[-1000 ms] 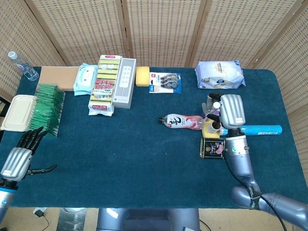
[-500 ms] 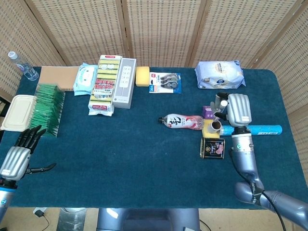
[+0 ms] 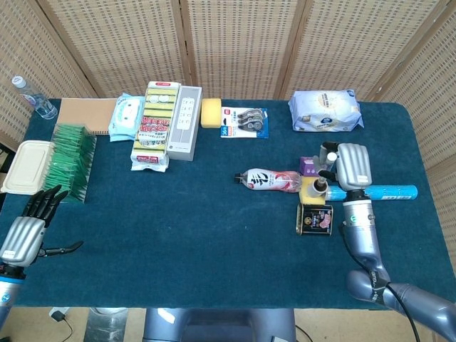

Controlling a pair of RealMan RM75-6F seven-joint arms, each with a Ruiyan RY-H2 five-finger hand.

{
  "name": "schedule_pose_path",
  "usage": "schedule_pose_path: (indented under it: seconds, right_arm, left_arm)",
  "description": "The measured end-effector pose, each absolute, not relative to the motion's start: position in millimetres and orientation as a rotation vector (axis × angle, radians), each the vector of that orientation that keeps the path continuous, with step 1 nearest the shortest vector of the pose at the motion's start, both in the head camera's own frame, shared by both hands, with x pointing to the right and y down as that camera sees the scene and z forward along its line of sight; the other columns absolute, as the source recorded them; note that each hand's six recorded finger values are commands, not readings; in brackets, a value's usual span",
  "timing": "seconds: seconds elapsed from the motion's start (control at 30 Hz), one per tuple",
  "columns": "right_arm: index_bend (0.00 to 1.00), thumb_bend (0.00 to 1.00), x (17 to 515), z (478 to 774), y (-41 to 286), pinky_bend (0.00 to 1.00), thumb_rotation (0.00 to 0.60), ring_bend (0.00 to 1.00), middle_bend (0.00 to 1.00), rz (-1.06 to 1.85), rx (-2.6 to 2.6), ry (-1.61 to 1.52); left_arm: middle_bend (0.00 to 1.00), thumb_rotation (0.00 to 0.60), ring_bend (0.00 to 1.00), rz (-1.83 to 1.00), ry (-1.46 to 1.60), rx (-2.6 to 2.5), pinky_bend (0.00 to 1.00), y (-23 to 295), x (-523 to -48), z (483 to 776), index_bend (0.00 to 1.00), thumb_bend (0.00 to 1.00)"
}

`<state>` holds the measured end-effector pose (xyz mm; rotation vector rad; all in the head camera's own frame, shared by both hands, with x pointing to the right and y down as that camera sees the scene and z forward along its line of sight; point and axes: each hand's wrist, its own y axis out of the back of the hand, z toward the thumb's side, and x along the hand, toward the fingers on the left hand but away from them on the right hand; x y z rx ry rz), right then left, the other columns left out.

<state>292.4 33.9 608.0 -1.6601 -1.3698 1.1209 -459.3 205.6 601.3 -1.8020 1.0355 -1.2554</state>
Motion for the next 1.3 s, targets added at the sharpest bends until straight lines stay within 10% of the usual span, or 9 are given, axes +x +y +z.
schedule_pose_path:
  seconds: [1.3]
  right_arm:
    - [0.78, 0.48, 303, 648, 41, 1.0, 0.6, 1.0, 0.96, 1.147, -1.719, -1.427]
  left_arm:
    - [0.0, 0.367, 0.0, -1.278, 0.982, -1.818, 0.03, 209, -449, 608, 0.0, 0.0]
